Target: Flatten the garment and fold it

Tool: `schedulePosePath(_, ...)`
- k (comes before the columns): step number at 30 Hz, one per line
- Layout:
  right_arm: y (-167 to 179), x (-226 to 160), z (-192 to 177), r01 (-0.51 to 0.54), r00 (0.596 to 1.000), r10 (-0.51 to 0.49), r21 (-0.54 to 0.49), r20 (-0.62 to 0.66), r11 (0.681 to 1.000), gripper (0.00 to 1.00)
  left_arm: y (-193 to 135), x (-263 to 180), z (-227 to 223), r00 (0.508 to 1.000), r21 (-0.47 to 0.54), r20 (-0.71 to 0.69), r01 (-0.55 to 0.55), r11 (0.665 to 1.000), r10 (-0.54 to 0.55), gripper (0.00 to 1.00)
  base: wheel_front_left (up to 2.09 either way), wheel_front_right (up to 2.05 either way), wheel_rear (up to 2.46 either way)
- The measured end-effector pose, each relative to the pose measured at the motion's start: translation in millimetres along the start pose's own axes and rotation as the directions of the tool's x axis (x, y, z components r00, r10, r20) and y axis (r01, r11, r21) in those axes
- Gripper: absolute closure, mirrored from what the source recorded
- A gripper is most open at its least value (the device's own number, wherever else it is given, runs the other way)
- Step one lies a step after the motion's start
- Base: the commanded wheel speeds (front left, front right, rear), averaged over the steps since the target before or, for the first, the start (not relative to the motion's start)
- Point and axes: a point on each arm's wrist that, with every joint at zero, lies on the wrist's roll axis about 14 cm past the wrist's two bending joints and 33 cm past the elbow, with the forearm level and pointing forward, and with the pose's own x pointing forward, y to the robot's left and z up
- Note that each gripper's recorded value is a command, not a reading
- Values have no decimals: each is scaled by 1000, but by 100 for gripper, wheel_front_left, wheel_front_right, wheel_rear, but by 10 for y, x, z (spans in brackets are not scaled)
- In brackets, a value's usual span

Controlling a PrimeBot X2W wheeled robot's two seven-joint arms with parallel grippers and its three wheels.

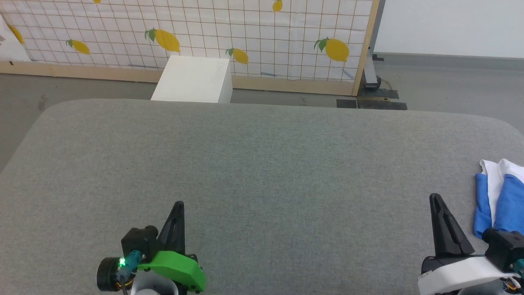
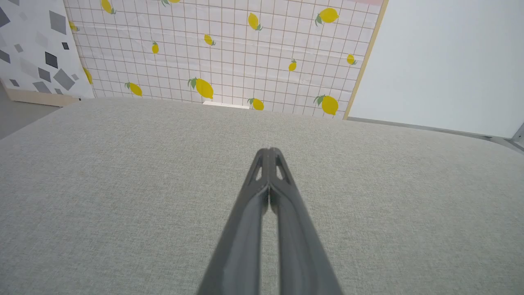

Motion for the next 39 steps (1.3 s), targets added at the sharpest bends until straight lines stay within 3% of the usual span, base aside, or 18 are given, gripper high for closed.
schedulePosePath(39, 13, 21, -78, -8, 999, 5, -59, -46, 998, 100, 1, 89, 115, 1000, 53, -6, 3, 999, -3, 100, 0, 0, 0)
